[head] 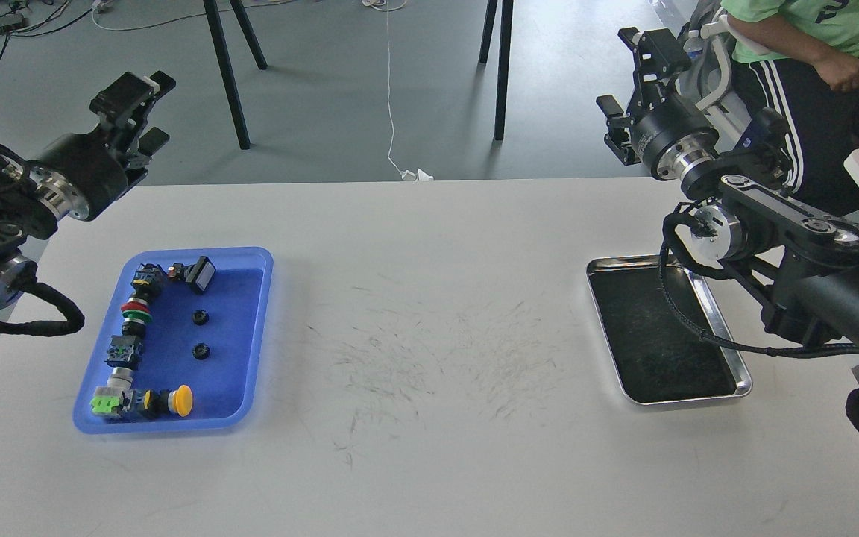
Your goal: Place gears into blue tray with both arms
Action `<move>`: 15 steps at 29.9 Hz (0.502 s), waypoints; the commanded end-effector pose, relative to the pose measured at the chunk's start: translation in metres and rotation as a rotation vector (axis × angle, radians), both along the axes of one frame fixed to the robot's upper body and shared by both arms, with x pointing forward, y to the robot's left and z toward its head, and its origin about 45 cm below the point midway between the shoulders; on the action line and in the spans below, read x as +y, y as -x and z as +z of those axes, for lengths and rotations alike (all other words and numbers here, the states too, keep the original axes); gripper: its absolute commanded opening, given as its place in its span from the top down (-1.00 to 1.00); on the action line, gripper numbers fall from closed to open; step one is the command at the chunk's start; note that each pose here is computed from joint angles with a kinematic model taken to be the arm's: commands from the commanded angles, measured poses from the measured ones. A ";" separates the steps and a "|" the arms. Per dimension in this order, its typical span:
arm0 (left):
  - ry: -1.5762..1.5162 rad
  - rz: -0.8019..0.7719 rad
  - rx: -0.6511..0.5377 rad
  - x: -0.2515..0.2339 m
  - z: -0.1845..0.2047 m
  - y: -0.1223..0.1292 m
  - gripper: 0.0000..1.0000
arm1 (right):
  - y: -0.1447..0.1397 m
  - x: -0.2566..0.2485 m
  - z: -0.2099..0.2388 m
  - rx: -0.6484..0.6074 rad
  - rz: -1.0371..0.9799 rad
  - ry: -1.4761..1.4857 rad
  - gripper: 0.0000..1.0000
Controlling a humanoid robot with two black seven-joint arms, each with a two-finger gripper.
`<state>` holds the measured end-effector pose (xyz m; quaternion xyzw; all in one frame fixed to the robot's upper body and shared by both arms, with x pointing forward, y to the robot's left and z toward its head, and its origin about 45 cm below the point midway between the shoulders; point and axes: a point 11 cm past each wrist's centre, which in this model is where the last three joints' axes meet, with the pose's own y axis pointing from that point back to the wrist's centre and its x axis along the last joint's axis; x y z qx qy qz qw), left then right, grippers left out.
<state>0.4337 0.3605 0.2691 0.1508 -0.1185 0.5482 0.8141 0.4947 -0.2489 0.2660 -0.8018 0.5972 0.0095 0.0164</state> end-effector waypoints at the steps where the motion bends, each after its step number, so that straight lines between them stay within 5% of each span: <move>1: 0.081 -0.052 0.054 -0.004 -0.002 -0.001 -0.95 | 0.001 0.004 0.000 0.007 0.025 -0.032 -0.98; 7: 0.304 -0.061 0.115 -0.013 -0.005 -0.010 -0.96 | -0.004 0.003 0.002 0.110 -0.020 -0.188 -0.98; 15: 0.549 -0.041 0.067 -0.018 0.016 -0.025 -0.97 | -0.008 -0.001 0.008 0.095 -0.046 -0.231 -0.99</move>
